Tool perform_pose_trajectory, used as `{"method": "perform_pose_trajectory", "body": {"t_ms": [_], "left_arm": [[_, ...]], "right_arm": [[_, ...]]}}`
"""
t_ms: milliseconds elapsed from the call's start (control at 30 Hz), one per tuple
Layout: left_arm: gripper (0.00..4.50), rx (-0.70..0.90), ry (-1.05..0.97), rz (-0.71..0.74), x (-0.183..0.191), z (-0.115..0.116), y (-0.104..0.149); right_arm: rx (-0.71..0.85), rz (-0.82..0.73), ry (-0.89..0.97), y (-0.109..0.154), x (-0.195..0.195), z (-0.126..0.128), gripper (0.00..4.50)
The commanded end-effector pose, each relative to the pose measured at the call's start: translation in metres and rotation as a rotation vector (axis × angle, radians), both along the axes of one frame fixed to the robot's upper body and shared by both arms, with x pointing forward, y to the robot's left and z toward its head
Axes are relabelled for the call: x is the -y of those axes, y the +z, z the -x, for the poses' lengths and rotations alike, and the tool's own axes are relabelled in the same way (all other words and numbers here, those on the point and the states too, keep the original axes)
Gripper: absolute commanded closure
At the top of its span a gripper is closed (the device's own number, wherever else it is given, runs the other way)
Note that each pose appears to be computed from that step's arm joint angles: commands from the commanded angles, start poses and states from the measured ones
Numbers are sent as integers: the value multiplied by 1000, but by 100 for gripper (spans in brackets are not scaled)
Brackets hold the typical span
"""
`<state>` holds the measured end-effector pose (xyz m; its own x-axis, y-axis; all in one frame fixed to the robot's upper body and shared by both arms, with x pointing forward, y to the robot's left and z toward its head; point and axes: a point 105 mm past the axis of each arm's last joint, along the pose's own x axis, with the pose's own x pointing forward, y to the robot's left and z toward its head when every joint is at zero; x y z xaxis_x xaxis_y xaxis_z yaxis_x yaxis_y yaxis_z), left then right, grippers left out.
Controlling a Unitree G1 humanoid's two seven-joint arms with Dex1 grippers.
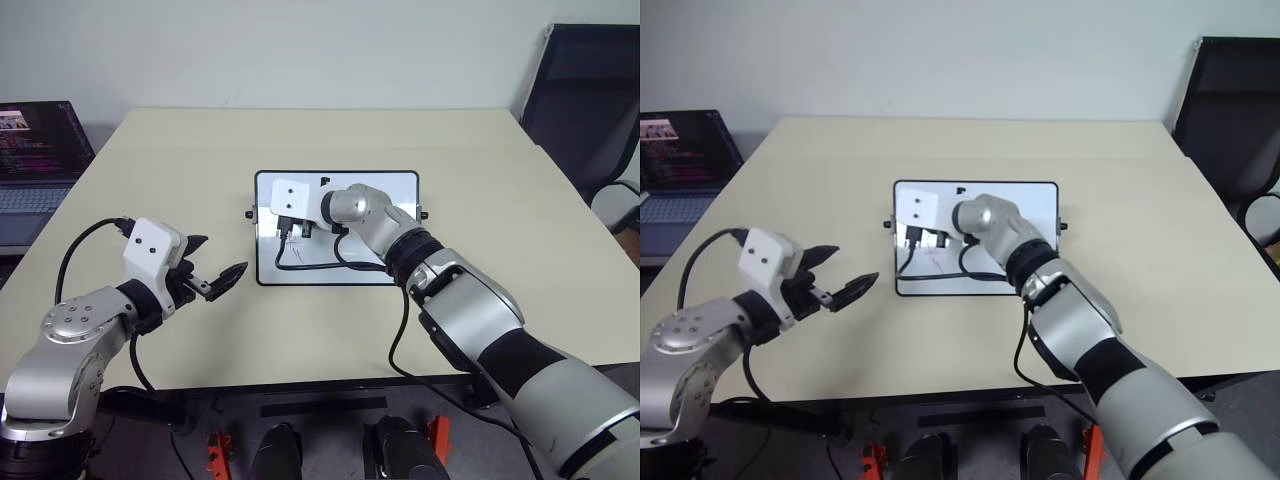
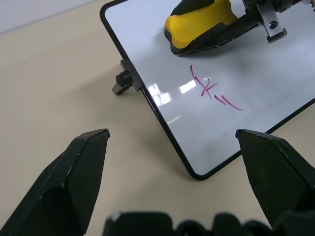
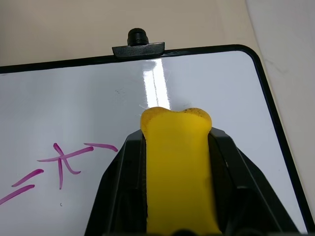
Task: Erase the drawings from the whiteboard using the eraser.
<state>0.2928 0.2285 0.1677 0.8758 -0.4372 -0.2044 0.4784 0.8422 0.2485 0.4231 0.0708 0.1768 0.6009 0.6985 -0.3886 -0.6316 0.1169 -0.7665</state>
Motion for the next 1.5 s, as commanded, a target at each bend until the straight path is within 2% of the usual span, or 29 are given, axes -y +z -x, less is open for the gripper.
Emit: {"method": "perform_pose_trajectory", "body": {"t_ms": [33,200,400,533,700,867,1000,1200,1367,1500], "left_arm": [[0,49,-16,-14,2,0,12],[0,47,-12,-13,2,0,11],[0,45,-20,-13,3,-1,11],[0,45,-28,-12,4,-3,11],[0,45,-28,-11,3,-3,11],[0,42,-29,-8,4,-2,10],[0,39,-28,-8,3,-1,9],[0,9,-40,-13,1,3,4],[0,-62,-83,-55,-1,13,-11],[0,-99,-117,-61,4,21,-19]], "right_arm": [[-73,96,-160,-32,52,-19,325],[-91,64,-180,-32,65,-22,325],[-79,-18,-156,-16,61,-22,325],[-110,-182,-92,9,43,-15,325],[-246,-478,91,40,17,19,325],[-294,-664,190,43,16,59,325],[-293,-635,158,36,23,71,325],[-196,-568,82,29,34,75,325],[-129,-475,139,18,21,92,325],[-48,-424,151,18,10,89,325]]}}
